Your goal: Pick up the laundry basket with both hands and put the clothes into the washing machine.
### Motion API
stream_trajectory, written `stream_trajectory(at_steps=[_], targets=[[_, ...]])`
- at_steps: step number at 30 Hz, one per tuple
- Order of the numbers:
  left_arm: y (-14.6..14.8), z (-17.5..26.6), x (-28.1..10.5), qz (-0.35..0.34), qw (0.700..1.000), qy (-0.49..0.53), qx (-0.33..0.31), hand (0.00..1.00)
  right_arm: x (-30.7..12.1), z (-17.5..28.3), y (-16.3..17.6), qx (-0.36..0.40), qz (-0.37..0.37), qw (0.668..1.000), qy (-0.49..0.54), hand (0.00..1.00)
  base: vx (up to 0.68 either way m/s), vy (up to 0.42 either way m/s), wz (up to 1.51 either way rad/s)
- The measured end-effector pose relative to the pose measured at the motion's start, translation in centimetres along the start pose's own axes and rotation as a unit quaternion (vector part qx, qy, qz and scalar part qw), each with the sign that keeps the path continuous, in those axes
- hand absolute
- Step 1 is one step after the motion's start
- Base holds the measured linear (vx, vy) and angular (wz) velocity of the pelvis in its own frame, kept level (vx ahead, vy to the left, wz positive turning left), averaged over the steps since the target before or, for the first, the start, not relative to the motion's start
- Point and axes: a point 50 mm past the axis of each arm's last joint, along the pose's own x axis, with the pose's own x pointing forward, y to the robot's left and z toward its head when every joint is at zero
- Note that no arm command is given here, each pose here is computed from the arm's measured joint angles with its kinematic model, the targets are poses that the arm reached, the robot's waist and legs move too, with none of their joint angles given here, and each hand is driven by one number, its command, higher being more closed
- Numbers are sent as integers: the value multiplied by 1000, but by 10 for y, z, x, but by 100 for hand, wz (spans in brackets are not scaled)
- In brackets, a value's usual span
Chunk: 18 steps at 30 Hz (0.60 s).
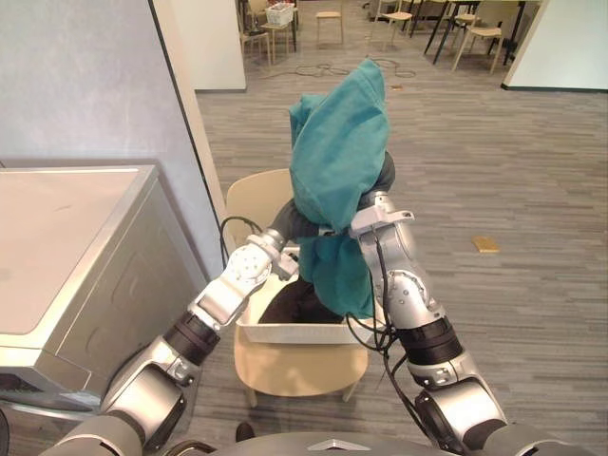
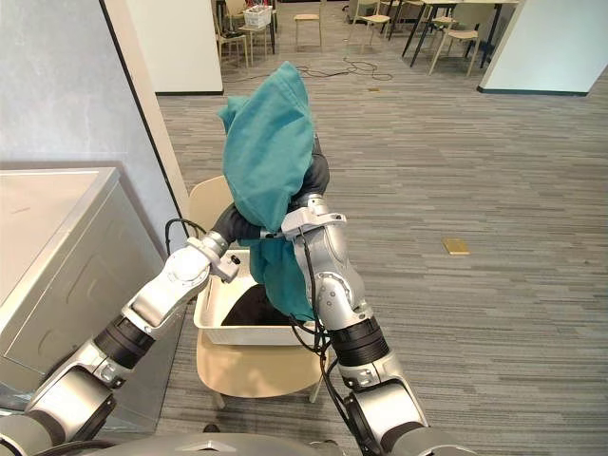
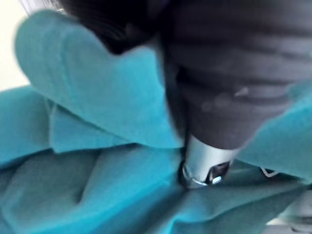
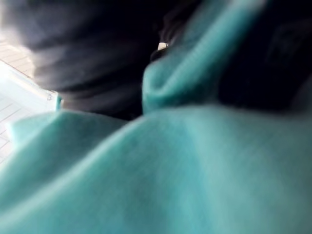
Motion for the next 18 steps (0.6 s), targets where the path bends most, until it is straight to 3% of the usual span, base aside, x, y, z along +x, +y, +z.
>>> stream_trajectory(at_steps=[9,15,16,18], targets=[[-8,3,3,10,1000,-2,-30,100,-3,-2,1,13,-6,1000,-4,100,0,0,0],[-15,0,1,24,995,2,-100,100,-7,0,2,19,-8,1000,-13,100,0,0,0],[-19,-4,-2,26,991,10,-132,100,-11,-2,-2,19,-16,1000,-10,0,0,0,0],[-22,-15,-10,35,985,29,-167,100,-21,-4,-11,19,-38,999,-4,0,0,0,0]])
